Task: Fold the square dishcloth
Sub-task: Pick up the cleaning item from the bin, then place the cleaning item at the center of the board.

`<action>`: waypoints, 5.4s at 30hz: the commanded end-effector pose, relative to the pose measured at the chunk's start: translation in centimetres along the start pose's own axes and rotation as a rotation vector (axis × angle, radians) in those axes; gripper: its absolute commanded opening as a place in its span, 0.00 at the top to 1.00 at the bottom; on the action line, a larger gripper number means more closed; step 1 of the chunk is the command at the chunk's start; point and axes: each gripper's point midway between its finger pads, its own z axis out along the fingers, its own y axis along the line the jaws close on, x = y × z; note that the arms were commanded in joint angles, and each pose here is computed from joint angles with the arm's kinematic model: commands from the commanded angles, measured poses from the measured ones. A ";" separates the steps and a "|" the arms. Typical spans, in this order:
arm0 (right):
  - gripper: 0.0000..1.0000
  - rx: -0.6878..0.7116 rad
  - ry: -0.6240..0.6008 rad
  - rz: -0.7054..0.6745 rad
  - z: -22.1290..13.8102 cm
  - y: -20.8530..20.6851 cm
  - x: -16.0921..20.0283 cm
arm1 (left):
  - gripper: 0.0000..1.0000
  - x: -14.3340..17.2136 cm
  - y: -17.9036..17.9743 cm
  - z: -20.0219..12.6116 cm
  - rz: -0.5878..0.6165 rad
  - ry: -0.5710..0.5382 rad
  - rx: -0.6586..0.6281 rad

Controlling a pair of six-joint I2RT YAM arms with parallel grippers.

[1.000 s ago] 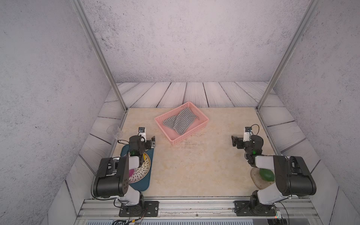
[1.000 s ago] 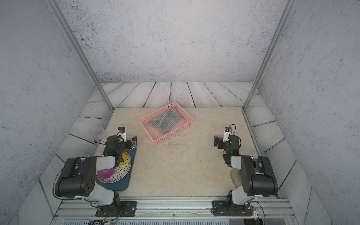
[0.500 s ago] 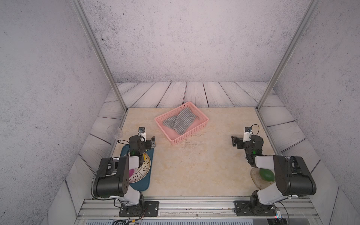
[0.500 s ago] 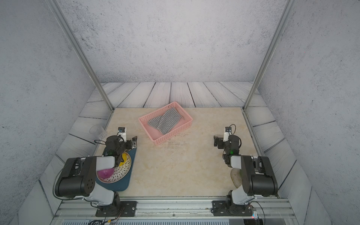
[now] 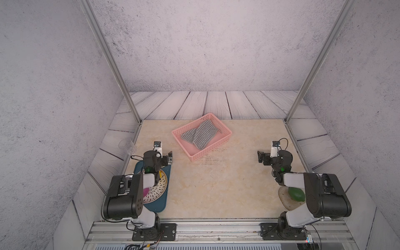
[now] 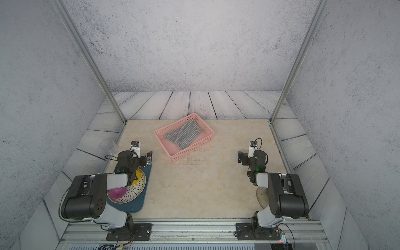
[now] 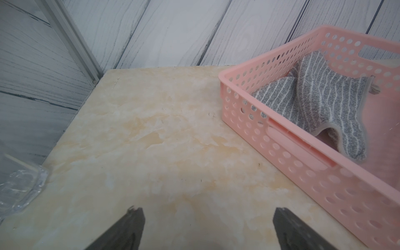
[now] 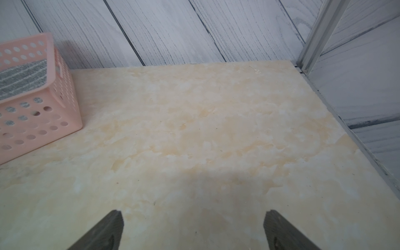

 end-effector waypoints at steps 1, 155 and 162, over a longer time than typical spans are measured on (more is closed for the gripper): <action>0.01 0.065 -0.019 0.023 -0.6 -1.1 -1.4 | 0.00 -1.5 0.9 -0.2 -0.024 0.001 -0.039; 0.26 0.219 0.777 0.462 -12.3 0.5 3.8 | 0.66 1.5 -38.1 -5.9 0.098 0.665 0.664; 0.32 0.145 0.842 0.470 -11.8 3.1 7.3 | 0.00 2.3 -35.2 -6.5 0.121 0.646 0.570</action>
